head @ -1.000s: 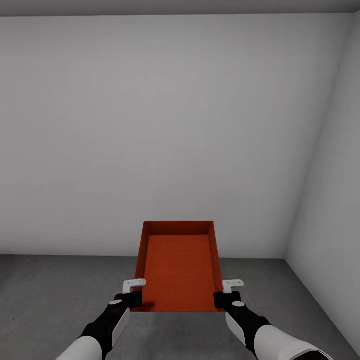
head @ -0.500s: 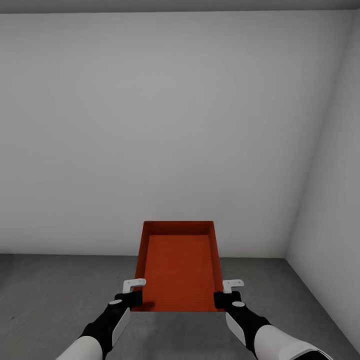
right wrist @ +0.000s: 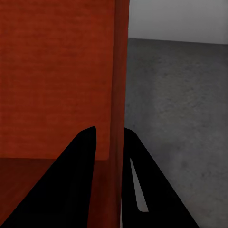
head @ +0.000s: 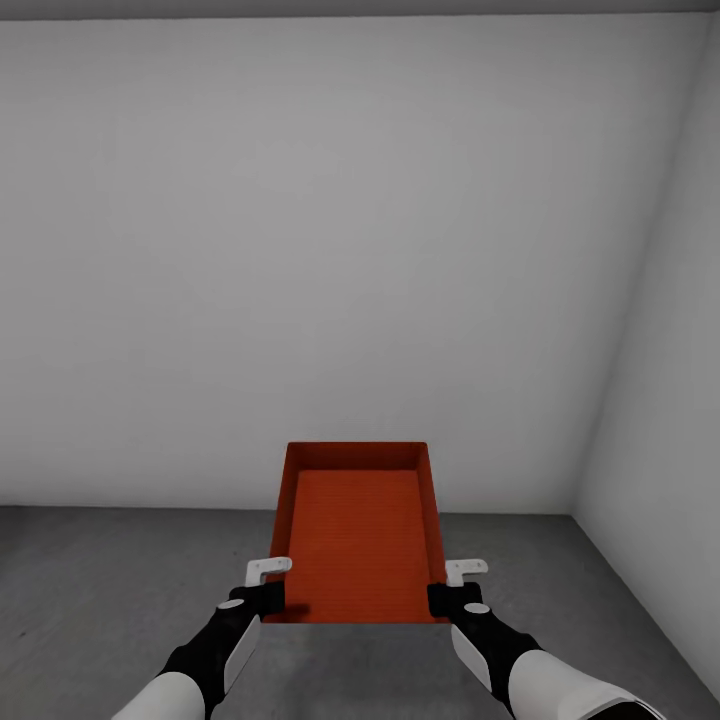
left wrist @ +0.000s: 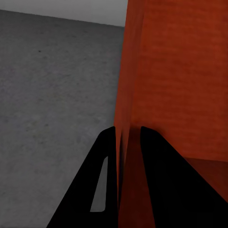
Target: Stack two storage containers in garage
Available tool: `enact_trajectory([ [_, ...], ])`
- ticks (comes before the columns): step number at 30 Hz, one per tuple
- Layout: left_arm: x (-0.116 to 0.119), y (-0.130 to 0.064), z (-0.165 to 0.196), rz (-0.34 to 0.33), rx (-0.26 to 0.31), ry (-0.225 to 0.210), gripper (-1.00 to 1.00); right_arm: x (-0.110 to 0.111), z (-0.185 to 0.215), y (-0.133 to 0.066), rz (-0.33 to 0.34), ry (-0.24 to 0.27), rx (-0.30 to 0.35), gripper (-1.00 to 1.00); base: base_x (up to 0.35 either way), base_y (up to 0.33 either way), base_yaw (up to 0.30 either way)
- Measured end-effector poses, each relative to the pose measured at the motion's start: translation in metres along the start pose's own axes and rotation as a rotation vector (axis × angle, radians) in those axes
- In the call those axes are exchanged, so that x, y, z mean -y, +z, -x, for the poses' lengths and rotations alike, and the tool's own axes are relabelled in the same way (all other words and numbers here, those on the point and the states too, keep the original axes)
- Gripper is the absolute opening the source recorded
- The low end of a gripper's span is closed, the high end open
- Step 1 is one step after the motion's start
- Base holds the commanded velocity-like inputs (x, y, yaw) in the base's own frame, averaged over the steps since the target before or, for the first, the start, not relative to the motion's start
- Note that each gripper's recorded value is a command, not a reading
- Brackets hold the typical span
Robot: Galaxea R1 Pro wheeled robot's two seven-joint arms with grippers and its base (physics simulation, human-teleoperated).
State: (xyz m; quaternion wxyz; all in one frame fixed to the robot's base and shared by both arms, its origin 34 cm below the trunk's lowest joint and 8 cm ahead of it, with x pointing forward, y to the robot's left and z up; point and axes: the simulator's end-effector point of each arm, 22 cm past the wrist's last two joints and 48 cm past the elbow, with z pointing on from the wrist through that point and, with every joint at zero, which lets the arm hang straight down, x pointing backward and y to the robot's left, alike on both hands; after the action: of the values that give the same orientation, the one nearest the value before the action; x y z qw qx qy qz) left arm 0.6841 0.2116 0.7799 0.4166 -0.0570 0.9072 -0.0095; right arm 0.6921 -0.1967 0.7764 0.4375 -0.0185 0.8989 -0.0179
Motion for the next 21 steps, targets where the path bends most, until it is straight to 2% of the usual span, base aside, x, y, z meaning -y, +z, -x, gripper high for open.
enact_trajectory([
  [21,-0.002,0.021,-0.020,0.000,0.001,0.000,-1.00,-0.001,-0.021,0.020,0.000,0.000,0.001,-1.00,0.000,0.000,0.000],
])
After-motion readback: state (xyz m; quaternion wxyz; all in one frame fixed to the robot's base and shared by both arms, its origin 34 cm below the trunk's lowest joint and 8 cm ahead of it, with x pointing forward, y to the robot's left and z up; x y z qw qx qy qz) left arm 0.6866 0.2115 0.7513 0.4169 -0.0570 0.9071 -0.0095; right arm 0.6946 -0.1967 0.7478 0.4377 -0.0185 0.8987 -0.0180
